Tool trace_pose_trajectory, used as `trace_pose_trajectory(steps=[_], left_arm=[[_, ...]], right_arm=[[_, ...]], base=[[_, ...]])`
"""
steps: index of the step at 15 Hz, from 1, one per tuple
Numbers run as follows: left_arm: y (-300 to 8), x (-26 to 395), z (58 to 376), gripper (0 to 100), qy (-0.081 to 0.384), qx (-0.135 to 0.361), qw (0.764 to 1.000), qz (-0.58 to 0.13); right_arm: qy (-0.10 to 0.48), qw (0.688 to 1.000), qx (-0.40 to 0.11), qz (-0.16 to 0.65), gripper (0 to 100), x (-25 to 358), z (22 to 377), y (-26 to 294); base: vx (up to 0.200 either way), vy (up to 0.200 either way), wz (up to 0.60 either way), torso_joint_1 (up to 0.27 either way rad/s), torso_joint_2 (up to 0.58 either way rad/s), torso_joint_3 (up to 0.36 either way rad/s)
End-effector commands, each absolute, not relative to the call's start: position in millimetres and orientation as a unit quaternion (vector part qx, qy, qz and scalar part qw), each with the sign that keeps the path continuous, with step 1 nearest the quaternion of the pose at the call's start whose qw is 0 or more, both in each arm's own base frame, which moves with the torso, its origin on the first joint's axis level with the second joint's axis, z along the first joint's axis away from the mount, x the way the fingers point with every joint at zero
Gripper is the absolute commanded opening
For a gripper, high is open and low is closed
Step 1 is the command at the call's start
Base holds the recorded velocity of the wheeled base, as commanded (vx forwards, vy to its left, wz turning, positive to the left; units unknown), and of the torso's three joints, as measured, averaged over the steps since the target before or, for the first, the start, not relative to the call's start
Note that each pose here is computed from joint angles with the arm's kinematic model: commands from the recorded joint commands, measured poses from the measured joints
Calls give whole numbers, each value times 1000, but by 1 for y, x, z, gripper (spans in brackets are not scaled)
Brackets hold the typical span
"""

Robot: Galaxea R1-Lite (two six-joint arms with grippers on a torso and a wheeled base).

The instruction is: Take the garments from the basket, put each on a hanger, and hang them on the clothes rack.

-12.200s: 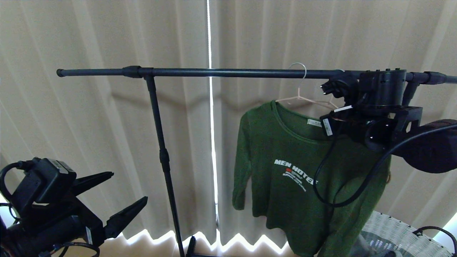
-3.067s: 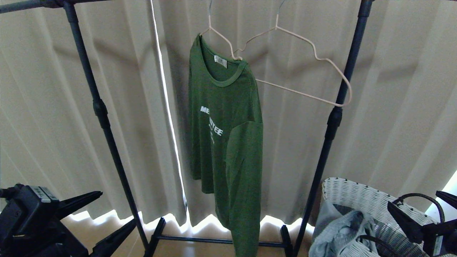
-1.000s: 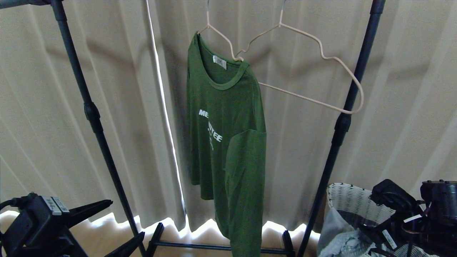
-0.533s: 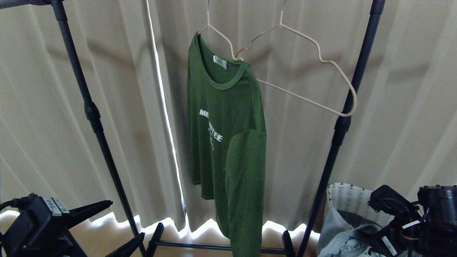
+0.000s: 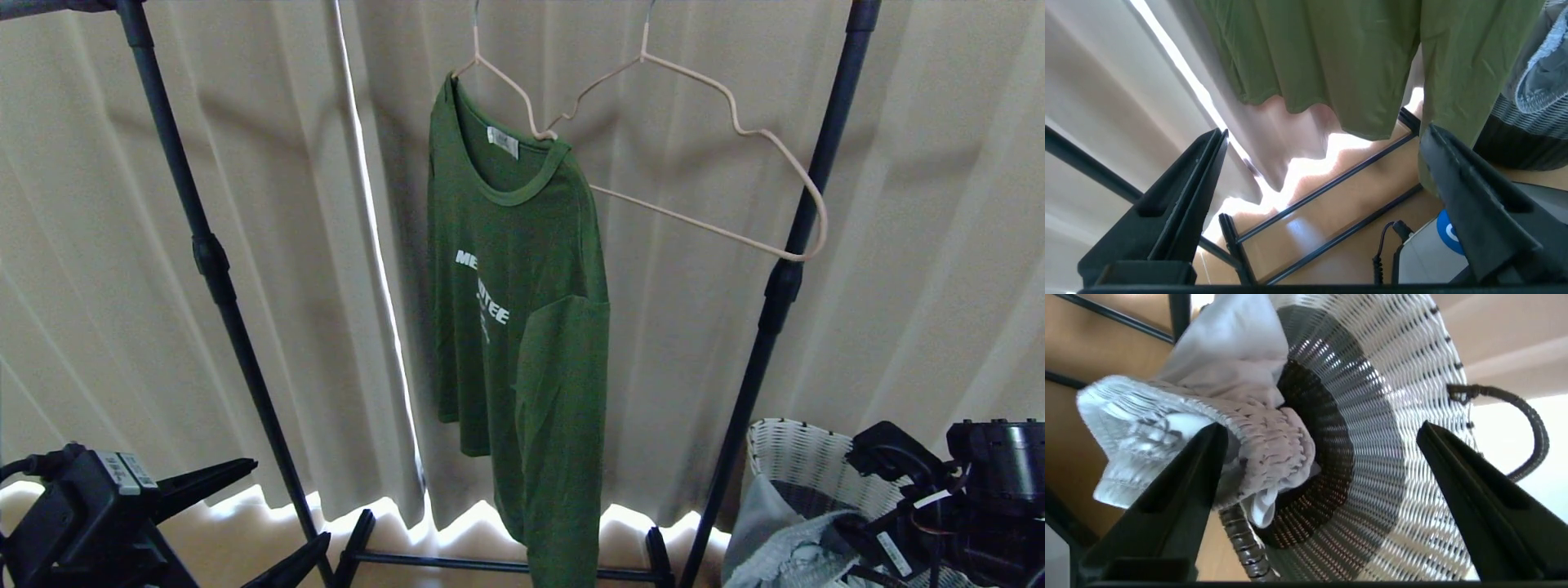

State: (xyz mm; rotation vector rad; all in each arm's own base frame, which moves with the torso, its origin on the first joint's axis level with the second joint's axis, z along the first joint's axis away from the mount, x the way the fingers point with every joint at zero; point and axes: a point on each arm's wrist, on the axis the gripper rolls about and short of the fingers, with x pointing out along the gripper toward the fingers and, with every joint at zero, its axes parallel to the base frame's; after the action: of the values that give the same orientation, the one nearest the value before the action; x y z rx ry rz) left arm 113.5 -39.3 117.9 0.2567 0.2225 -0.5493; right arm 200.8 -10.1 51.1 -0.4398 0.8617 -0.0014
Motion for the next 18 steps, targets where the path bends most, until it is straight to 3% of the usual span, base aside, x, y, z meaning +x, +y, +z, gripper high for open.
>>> trace_pose_trajectory(steps=[1, 5, 10, 15, 18], left_arm=[[-39, 114, 118, 100, 109, 126, 948, -270], [-39, 113, 118, 100, 109, 126, 948, -270], [-39, 113, 118, 100, 110, 126, 948, -270], [-39, 112, 114, 100, 119, 128, 947, -271], [-39, 112, 114, 100, 117, 129, 947, -270]], right_arm=[[415, 885, -211, 0, 0, 200, 51, -10], [388, 897, -210, -4, 0, 194, 63, -9], [314, 926, -211, -4, 0, 184, 91, -4], [196, 959, -184, 90, 0, 183, 123, 25], [178, 961, -185, 97, 0, 183, 126, 29]], base=[[0, 0, 0, 0, 0, 0], [0, 0, 0, 0, 0, 0], [0, 0, 0, 0, 0, 0], [0, 0, 0, 0, 0, 0], [-133, 0, 0, 0, 2, 3]])
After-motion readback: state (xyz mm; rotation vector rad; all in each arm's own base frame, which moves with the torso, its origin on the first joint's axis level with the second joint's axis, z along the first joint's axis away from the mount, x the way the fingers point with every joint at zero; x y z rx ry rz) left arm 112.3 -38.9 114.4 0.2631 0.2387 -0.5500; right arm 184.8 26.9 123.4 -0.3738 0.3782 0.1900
